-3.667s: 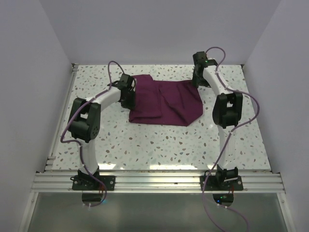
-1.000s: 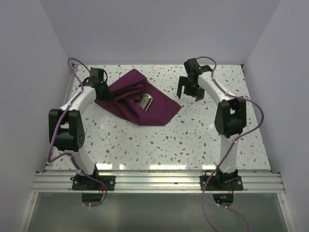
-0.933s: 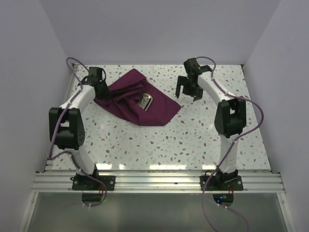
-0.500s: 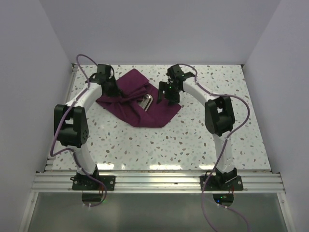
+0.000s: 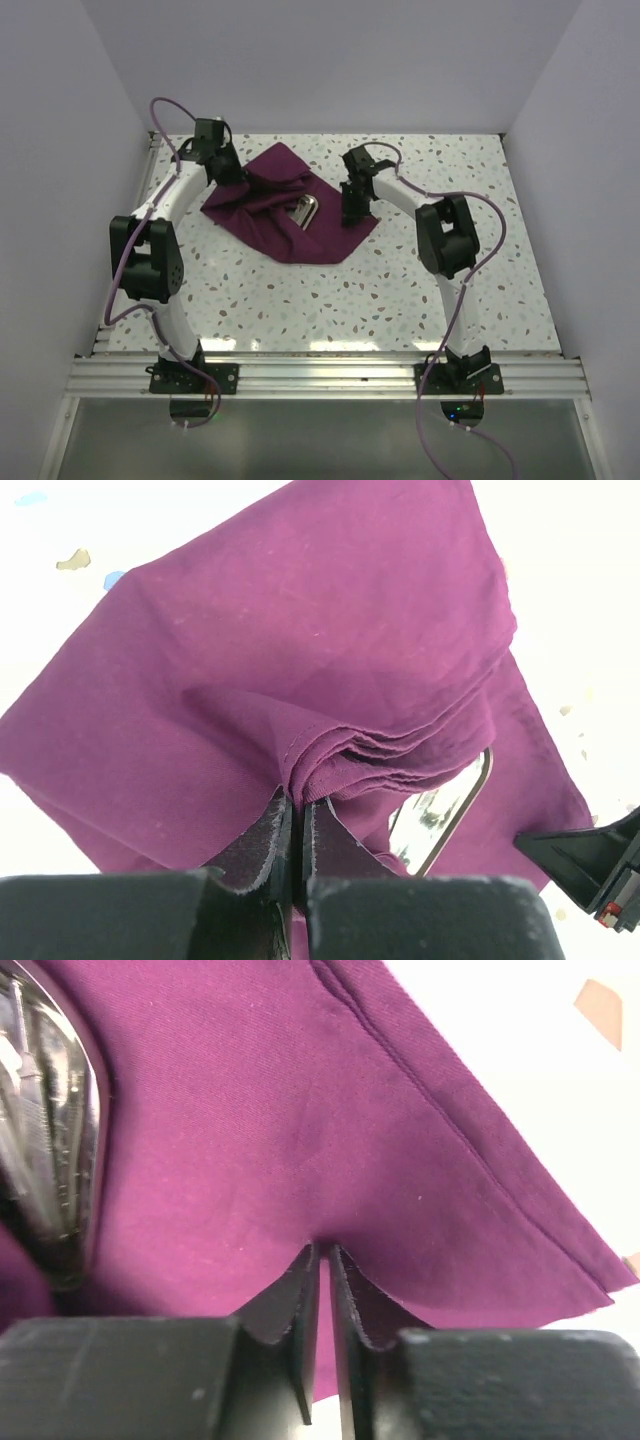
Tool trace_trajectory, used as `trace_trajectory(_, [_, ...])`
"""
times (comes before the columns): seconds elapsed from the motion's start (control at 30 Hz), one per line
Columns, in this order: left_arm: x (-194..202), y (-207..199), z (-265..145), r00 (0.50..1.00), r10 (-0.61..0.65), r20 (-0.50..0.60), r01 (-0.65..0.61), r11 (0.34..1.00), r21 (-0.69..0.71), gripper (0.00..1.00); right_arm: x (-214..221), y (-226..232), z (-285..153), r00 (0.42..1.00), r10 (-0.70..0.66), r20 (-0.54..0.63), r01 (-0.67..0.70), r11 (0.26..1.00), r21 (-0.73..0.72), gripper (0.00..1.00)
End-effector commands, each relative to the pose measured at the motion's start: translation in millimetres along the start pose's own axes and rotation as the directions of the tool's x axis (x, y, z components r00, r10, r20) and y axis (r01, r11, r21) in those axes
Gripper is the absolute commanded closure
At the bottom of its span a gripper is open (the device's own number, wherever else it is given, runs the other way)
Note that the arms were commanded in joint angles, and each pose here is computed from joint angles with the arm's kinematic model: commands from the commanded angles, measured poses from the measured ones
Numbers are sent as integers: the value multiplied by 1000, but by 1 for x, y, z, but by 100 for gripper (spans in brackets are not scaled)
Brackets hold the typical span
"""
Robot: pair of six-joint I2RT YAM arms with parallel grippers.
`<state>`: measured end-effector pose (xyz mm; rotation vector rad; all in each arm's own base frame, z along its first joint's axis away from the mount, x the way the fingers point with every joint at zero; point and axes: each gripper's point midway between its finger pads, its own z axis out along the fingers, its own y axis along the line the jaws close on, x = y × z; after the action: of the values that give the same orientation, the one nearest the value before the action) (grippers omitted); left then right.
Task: Open and lay out the surgical kit
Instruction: Open the surgical kit at the center of the board.
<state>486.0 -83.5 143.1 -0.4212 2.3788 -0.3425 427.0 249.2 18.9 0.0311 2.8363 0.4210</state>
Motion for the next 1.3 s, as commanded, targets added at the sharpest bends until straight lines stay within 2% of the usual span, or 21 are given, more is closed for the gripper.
trace_trajectory(0.0, [-15,-1,-7,999,24,30,-24,1000,-3,100,20,-59,8,995,-88,-52,99,951,294,88])
trace_trajectory(0.03, [-18,0,-11,999,27,40,-26,1000,-9,100,22,-69,6,993,-95,-75,115,933,342,92])
trace_trajectory(0.17, [-29,11,-27,997,26,79,-21,998,-62,100,16,-95,20,991,-92,-93,122,902,414,95])
trace_trajectory(0.43, [-55,67,-56,981,-44,187,83,975,-207,100,-59,-147,13,1000,31,7,-30,883,468,100])
trace_trajectory(0.53, [-68,114,-58,965,-139,224,197,945,-260,91,-76,-173,10,996,77,46,-90,868,488,100])
trace_trajectory(0.6, [-68,150,-58,943,-239,232,305,901,-308,91,-82,-191,4,993,97,67,-117,844,523,100])
trace_trajectory(0.7, [-40,189,-50,911,-370,185,413,828,-379,89,-85,-206,-1,991,104,84,-133,820,557,100])
trace_trajectory(0.73, [-32,194,-48,906,-388,169,423,817,-392,80,-88,-208,-5,990,105,95,-140,817,560,100])
trace_trajectory(0.77, [-15,196,-44,907,-401,128,417,816,-400,73,-90,-208,-7,989,106,101,-144,819,556,97])
trace_trajectory(0.8, [-7,197,-42,907,-406,108,414,817,-401,65,-93,-206,-11,988,106,109,-149,823,549,78])
trace_trajectory(0.83, [-1,195,-38,908,-410,93,412,824,-390,46,-96,-205,-14,987,103,121,-153,824,545,63])
trace_trajectory(0.87, [19,192,-33,902,-429,40,411,830,-378,36,-103,-200,-25,984,97,149,-163,830,533,48])
trace_trajectory(0.9, [26,191,-33,900,-436,25,413,831,-372,26,-107,-197,-30,982,94,166,-169,834,526,28])
trace_trajectory(1.0, [47,187,-31,889,-457,-22,421,836,-353,20,-121,-186,-58,969,92,230,-198,845,497,20])
trace_trajectory(1.13, [59,184,-38,890,-454,-42,412,842,-348,17,-132,-150,-93,955,65,289,-187,889,418,20])
trace_trajectory(1.17, [59,185,-40,892,-450,-37,411,843,-348,17,-134,-127,-109,949,41,313,-165,910,380,20])
trace_trajectory(1.23, [55,185,-44,898,-440,-15,408,846,-344,18,-132,-95,-114,947,7,321,-111,945,308,20])
trace_trajectory(1.27, [53,186,-45,902,-432,-3,405,847,-345,18,-124,-59,-113,952,-30,304,-45,970,237,20])
